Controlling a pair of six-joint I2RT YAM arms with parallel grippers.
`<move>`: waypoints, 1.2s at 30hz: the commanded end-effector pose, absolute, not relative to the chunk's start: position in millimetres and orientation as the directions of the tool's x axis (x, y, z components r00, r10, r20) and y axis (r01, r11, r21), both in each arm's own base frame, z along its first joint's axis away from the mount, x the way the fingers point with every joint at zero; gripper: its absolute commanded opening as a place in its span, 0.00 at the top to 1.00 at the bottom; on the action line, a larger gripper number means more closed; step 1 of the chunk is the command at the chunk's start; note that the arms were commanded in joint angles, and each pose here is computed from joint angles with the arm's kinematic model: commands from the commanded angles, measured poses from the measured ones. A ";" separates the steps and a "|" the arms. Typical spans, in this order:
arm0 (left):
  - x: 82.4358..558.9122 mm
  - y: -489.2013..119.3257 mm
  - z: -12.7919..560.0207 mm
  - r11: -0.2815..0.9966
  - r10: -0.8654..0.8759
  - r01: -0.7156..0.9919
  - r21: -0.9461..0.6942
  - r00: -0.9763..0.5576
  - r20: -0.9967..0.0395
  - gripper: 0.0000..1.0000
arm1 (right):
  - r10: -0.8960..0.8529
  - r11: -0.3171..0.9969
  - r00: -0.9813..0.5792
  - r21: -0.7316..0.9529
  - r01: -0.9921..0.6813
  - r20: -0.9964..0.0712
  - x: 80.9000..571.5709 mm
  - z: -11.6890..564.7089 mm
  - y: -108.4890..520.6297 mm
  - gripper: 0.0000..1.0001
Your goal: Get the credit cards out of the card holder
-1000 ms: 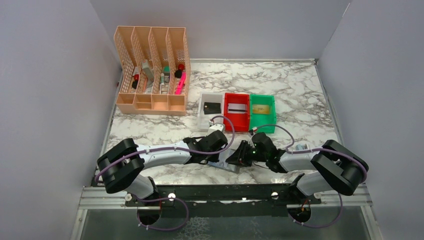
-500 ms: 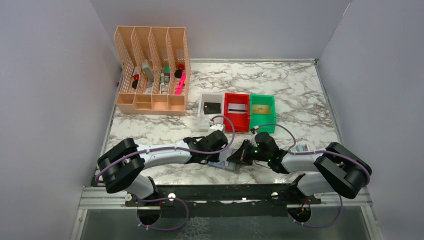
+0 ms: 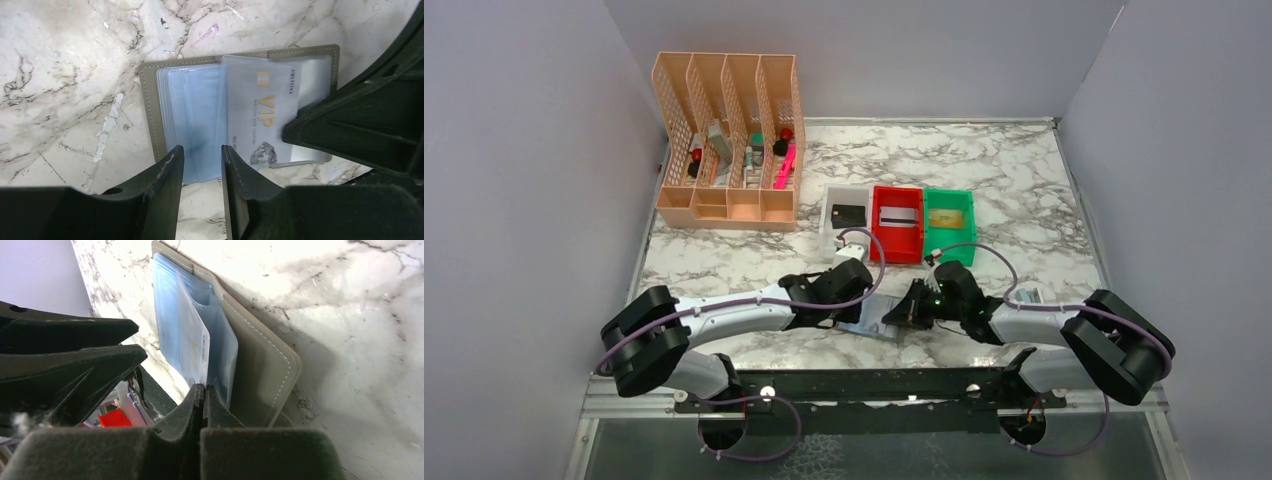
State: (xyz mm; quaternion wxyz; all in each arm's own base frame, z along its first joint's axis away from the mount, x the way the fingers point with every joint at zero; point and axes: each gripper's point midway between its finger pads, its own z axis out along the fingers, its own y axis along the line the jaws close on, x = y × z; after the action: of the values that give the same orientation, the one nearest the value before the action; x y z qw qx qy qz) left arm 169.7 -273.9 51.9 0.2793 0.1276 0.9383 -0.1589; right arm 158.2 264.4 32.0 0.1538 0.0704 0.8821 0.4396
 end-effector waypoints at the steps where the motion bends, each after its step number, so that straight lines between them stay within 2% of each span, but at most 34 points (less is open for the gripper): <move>1: 175.9 -299.0 87.5 0.864 0.120 0.393 -0.315 -0.769 -0.628 0.61 | 0.198 0.637 -0.955 0.770 -0.045 -0.219 155.5 24.3 262.8 0.99; 6: 171.3 -326.5 90.9 0.797 0.160 0.474 -0.375 -0.764 -0.625 0.58 | 0.183 0.654 -0.959 0.755 -0.045 -0.215 159.4 20.3 265.8 0.99; 16: 164.5 -296.6 32.9 0.899 0.167 0.343 -0.273 -0.843 -0.511 0.65 | 0.180 0.678 -0.959 0.734 -0.040 -0.219 163.3 14.6 264.4 0.99; 36: 154.1 -269.8 4.5 0.932 0.148 0.282 -0.228 -0.870 -0.470 0.68 | 0.192 0.654 -0.959 0.756 -0.035 -0.210 158.2 24.3 256.1 0.98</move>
State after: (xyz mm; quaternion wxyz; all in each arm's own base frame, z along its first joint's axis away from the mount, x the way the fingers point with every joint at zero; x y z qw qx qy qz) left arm 168.0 -302.1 34.3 0.2587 0.1069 0.9375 -0.2069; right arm 165.2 267.1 34.7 0.1472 0.0381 0.8901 0.4296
